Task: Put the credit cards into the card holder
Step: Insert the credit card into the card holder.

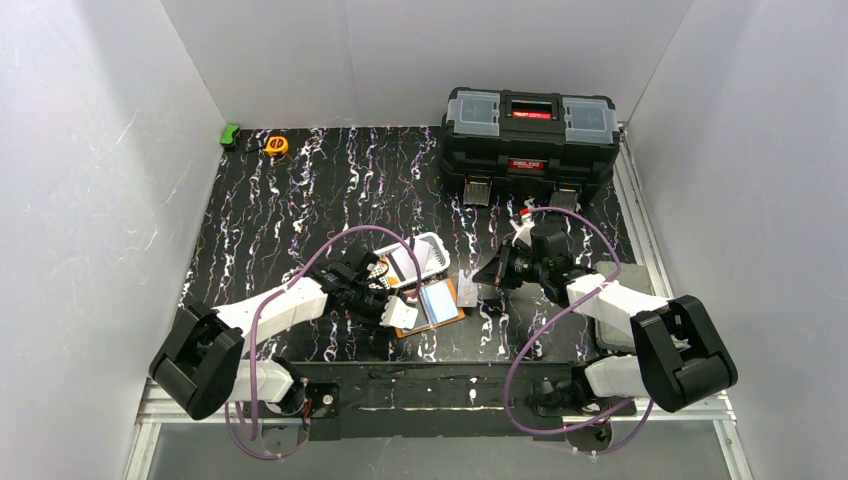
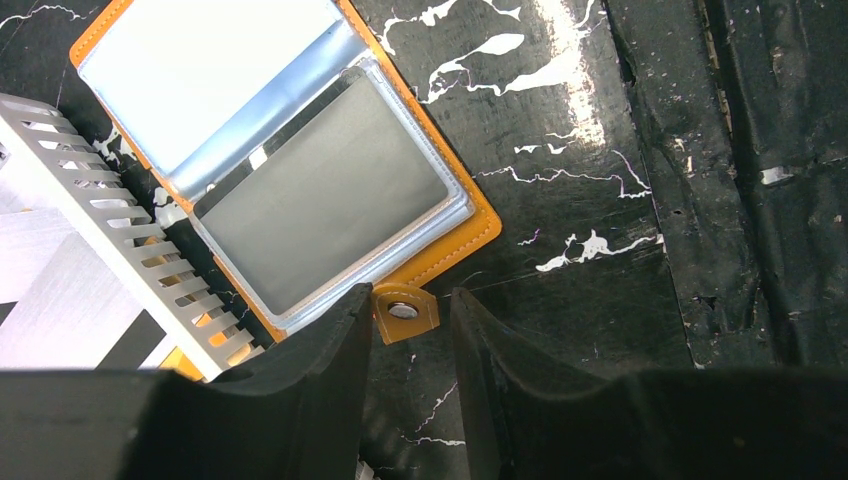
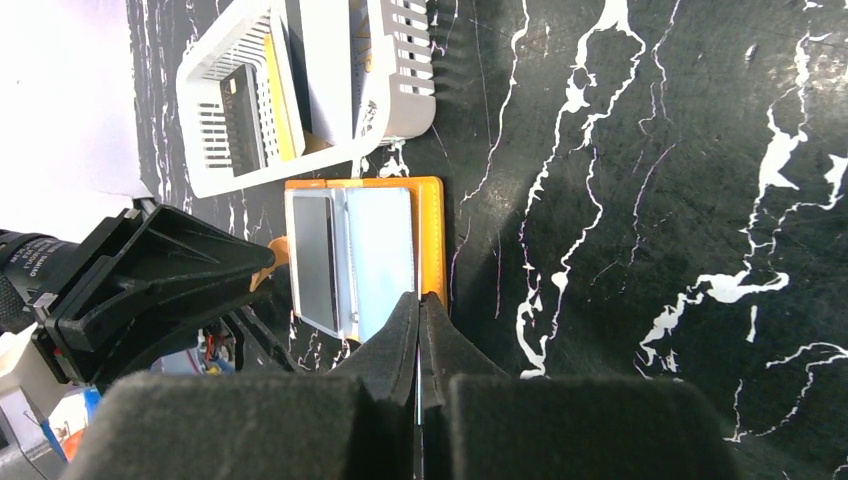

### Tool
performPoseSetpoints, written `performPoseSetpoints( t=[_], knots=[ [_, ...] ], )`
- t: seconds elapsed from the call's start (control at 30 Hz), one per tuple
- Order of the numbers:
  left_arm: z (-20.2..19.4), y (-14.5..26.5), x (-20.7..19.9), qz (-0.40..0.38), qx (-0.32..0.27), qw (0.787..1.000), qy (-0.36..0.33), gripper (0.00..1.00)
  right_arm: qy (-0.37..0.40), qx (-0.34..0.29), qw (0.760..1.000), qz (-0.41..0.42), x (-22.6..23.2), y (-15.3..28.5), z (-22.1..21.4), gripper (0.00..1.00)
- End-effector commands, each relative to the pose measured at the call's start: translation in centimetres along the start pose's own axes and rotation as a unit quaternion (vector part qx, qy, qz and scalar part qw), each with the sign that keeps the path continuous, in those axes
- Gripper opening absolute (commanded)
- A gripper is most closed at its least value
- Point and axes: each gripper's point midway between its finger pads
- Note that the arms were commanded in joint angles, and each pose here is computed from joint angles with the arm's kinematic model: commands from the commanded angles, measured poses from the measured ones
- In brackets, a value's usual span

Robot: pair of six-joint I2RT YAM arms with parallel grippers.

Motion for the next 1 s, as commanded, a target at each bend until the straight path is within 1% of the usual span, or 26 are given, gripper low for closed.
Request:
performPoseSetpoints(
  t=[0.0,0.6,0.97],
  knots=[
    [0.6,0.1,-0.4,-0.007,-0.009,1.0,-0.008,0.33,0.022,-0.02,1.0,0.003,0.4,0.4,1.3,0.01],
    [0.5,0.1,-0.4,-0.006,-0.008,1.0,-0.007,0.33,0.013,-0.018,1.0,0.02,1.0,0.3,1.1,0.01],
    [0.4,0.1,-0.4,-0.003,-0.007,1.0,-0.009,0.32,-0.017,-0.008,0.999,0.045,1.2,-0.4,0.2,0.01]
  ],
)
Point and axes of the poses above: each gripper's point midway between its finger pads, its own y axis back along the fingers, its own x axis along the line the jaws close on, z = x × y, and after that the axes turned 12 degrees about y, right-handed
